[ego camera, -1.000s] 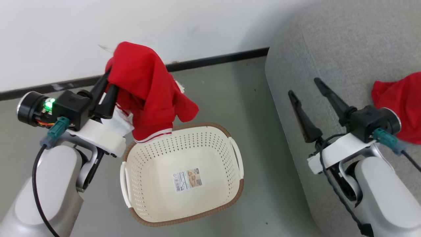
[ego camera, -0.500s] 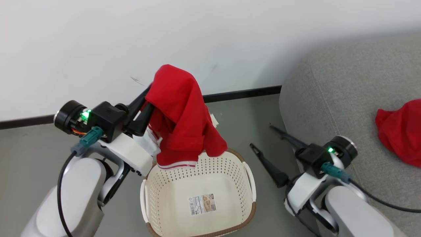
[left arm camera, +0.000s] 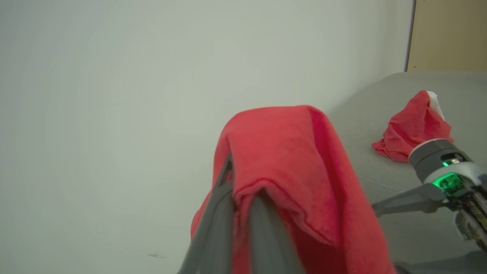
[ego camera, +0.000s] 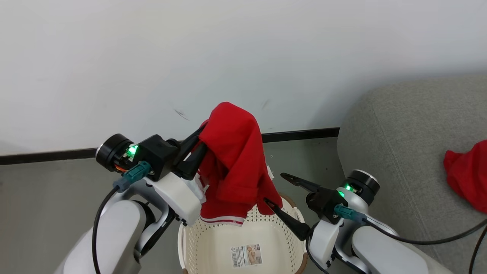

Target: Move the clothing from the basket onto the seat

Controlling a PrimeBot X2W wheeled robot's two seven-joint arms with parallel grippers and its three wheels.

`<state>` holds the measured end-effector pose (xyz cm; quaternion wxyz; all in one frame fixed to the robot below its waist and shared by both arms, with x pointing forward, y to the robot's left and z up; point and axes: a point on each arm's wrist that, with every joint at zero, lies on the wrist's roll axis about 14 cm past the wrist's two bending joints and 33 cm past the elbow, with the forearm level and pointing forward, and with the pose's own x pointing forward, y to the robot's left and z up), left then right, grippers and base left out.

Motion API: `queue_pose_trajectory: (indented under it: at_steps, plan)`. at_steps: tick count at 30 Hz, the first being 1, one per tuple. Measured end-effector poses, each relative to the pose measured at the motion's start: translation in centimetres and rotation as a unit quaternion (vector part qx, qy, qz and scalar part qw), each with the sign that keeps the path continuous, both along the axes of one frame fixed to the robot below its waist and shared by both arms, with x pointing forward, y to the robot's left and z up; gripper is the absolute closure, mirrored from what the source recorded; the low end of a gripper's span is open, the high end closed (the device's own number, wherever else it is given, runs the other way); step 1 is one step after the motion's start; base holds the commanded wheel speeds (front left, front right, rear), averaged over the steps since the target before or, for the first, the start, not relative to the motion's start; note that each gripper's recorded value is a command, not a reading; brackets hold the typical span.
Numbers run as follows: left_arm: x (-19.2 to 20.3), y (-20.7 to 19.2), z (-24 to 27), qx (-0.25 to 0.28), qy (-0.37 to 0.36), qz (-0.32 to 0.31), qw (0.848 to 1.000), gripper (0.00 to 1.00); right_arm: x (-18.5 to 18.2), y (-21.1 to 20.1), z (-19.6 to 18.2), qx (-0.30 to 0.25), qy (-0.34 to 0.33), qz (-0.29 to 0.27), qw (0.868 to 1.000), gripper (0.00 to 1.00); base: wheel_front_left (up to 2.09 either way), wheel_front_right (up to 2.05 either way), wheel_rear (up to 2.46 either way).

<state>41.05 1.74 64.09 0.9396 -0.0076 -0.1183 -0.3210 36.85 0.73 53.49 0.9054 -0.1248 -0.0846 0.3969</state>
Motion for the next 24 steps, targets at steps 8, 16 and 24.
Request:
queue_pose_trajectory:
  at_steps: [8,16,24]
  plan:
    - [-1.9,-0.3,1.2,0.0,-0.005,-0.008,1.0,1.0,-0.4,2.2,0.6,-0.006,-0.005,0.03,1.0,0.0,0.0,0.0,0.0]
    - [-3.4,-0.1,1.6,-0.001,-0.003,-0.011,1.0,1.0,-1.3,4.5,0.9,-0.003,-0.004,0.055,0.998,0.09,0.0,0.0,0.0]
    - [-4.2,0.6,0.8,-0.014,0.02,-0.003,1.0,1.0,-1.5,5.4,1.5,0.006,-0.006,0.059,0.998,1.0,0.0,0.0,0.0]
